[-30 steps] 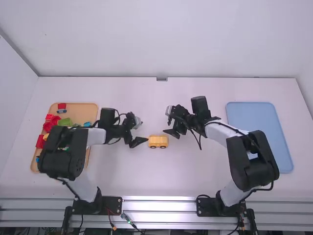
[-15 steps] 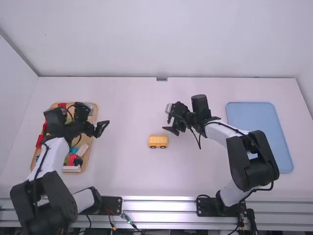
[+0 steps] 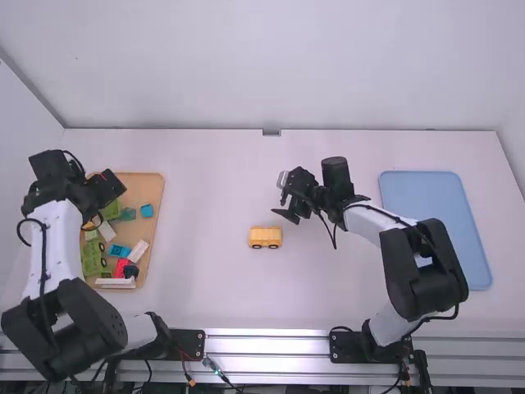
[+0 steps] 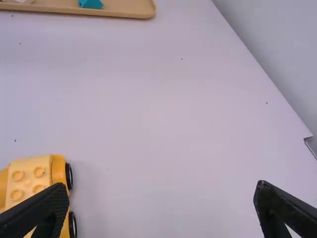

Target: Assemble lego blocks to make yellow taxi

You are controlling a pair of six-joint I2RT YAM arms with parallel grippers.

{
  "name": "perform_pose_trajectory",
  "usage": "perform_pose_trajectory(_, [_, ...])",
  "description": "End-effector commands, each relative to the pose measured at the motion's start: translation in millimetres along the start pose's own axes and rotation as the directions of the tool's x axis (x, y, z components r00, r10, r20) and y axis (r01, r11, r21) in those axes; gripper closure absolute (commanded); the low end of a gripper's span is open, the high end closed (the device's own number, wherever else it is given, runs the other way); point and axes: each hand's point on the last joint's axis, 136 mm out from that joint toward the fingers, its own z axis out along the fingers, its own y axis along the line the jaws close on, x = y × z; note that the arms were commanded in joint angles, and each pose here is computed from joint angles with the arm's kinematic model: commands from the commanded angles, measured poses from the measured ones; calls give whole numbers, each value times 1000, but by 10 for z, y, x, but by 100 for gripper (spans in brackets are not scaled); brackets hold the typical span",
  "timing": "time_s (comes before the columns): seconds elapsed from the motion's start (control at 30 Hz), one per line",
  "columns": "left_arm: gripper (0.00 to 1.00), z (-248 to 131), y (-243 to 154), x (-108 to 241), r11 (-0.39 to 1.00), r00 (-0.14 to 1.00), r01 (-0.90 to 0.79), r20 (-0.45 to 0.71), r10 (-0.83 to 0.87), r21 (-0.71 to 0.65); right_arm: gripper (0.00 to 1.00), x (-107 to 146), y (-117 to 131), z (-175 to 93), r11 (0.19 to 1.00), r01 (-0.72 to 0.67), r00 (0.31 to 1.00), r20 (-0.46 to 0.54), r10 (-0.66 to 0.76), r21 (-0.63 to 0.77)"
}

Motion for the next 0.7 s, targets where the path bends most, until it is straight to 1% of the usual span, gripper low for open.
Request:
perform_pose_trajectory(0.0, [1,47,300,-189,965,976,214,3,-216,-151,1,-56,-29,-10,1000,-12,1000,10,12,6])
perform_pose_trajectory(0.13, [1,246,500,-203,918,931,298,-135,-340,-261,1,-46,-30,-14,1000,-22,1000,7,22,6])
perform_pose_trajectory(0.2, [1,338,610,-211,899,907,315,-182,-379,-305,1,-28,-47,-15,1000,-23,1000,-3,23,16])
perform_pose_trajectory(0.23, [1,355,627,-215,896,903,317,-188,-385,-311,1,-22,-52,-15,1000,-23,1000,-7,23,19])
perform_pose_trajectory(0.27, [1,452,720,-229,883,887,325,-215,-409,-338,1,14,-76,-15,999,-25,999,-26,25,35])
perform_pose_trajectory(0.37, [1,594,831,-250,870,871,338,-231,-434,-360,1,47,-84,-11,999,-27,999,-46,29,46])
perform_pose_trajectory(0.43, [1,738,975,-252,855,855,361,-233,-463,-373,1,54,-63,0,999,-29,998,-53,31,41])
perform_pose_trajectory(0.5, [1,803,1029,-245,849,843,380,-240,-481,-366,1,54,-50,5,999,-31,998,-54,33,37])
perform_pose_trajectory(0.57, [1,862,1117,-174,836,816,410,-263,-515,-364,1,70,-60,-6,999,-36,998,-57,38,39])
perform_pose_trajectory(0.63, [1,881,1196,-122,816,797,430,-262,-544,-385,1,69,-60,-6,999,-35,998,-57,37,39])
perform_pose_trajectory(0.67, [1,904,1304,-73,794,780,447,-255,-571,-412,1,68,-59,-4,999,-35,998,-57,37,39])
